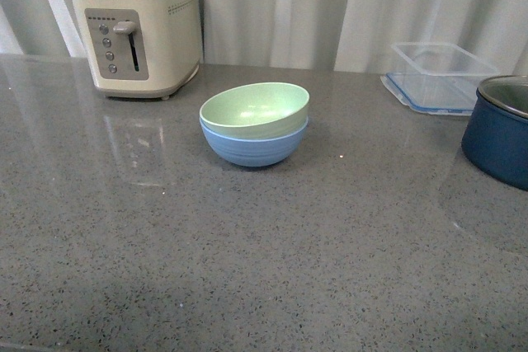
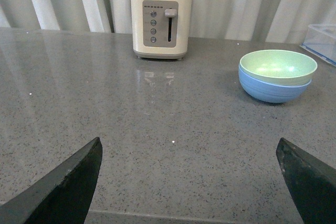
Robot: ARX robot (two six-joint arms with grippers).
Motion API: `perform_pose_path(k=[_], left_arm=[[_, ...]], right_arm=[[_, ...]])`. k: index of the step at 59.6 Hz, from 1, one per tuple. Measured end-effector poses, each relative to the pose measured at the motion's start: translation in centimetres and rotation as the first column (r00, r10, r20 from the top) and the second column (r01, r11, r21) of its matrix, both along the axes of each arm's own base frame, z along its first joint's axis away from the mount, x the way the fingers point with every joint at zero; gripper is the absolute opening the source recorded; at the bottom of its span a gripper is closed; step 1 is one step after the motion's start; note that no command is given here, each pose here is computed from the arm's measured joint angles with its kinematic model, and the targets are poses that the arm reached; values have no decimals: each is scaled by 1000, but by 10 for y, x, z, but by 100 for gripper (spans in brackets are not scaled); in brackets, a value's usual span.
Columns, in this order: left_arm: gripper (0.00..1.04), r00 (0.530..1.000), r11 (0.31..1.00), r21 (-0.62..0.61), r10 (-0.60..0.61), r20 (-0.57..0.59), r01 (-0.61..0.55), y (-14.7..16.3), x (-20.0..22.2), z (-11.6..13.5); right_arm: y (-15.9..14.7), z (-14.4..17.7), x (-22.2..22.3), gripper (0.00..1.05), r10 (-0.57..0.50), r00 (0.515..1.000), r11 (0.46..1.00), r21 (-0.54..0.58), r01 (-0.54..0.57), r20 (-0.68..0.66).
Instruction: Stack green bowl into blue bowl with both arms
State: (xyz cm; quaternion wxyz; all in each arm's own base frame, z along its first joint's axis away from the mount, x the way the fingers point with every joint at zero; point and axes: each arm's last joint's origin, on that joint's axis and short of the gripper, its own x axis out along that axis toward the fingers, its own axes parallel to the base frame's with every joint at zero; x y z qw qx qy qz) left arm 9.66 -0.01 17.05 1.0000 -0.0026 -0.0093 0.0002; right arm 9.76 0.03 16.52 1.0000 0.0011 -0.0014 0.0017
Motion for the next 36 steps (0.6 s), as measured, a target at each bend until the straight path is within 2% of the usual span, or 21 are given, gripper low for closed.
perform_pose_path(k=[17,36], left_arm=[[98,1000,1000,0,0,0,0,0,0,0],[98,1000,1000,0,0,0,0,0,0,0]], right_arm=[[0,0,0,96,0,1000,1000,0,0,0],[0,0,0,95,0,1000,1000,0,0,0]])
